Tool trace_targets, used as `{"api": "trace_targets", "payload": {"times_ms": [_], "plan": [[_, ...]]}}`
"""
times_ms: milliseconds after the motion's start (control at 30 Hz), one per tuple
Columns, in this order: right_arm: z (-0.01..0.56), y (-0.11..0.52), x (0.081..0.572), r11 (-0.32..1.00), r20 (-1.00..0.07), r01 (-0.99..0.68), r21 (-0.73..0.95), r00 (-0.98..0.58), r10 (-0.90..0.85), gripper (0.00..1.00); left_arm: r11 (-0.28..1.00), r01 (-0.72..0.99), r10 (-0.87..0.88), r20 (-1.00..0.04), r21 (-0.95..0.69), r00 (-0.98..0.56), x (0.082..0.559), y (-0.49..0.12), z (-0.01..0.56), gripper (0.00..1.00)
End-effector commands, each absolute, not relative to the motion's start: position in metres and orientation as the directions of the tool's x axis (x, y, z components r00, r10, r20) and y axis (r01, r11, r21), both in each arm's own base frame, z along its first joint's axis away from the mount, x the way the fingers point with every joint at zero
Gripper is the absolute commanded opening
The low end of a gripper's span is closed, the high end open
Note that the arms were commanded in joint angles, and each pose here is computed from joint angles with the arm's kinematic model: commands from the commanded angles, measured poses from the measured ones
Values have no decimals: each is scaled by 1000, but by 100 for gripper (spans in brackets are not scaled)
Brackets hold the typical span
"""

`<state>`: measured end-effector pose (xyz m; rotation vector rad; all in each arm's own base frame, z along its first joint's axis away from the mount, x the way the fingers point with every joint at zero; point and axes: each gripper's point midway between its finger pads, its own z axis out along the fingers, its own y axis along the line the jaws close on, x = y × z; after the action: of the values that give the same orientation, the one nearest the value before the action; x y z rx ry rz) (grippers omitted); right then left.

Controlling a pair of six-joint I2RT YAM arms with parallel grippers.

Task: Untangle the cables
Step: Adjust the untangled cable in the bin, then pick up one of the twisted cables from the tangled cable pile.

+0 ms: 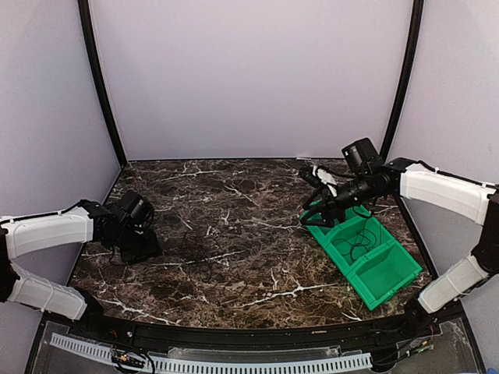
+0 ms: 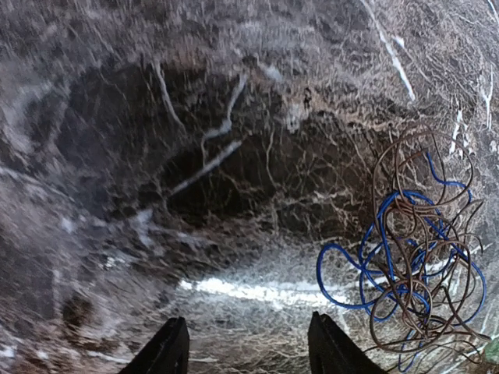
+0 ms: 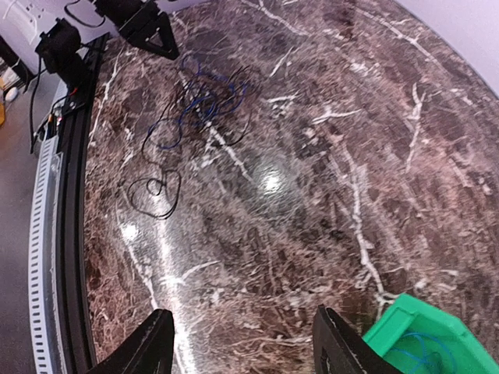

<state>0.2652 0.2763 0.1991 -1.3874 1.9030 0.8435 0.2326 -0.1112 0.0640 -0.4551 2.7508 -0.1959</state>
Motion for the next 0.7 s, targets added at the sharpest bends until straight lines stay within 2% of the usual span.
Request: {"api": "trace_targets", "payload": {"times_ms": [0, 400, 500, 600, 667], "plan": [[187, 292, 249, 143, -819, -984, 106, -168, -548, 62, 815, -361, -497, -228, -452, -837, 242, -147, 68, 51], [158, 289, 246, 133, -771, -982, 137, -190, -608, 62, 793, -382, -531, -232, -475, -815, 260, -154, 51, 42], [158, 289, 245, 130, -771, -983, 130, -182, -610, 62, 795, -380, -532, -244, -472, -811, 265, -155, 49, 33], [155, 288, 246, 131, -766, -983, 129, -183, -617, 62, 806, -367, -524, -273, -464, -806, 272, -153, 54, 17], [152, 288, 246, 132, -762, -982, 133, -186, -621, 62, 828, -356, -513, -326, -433, -794, 278, -146, 60, 10]]}}
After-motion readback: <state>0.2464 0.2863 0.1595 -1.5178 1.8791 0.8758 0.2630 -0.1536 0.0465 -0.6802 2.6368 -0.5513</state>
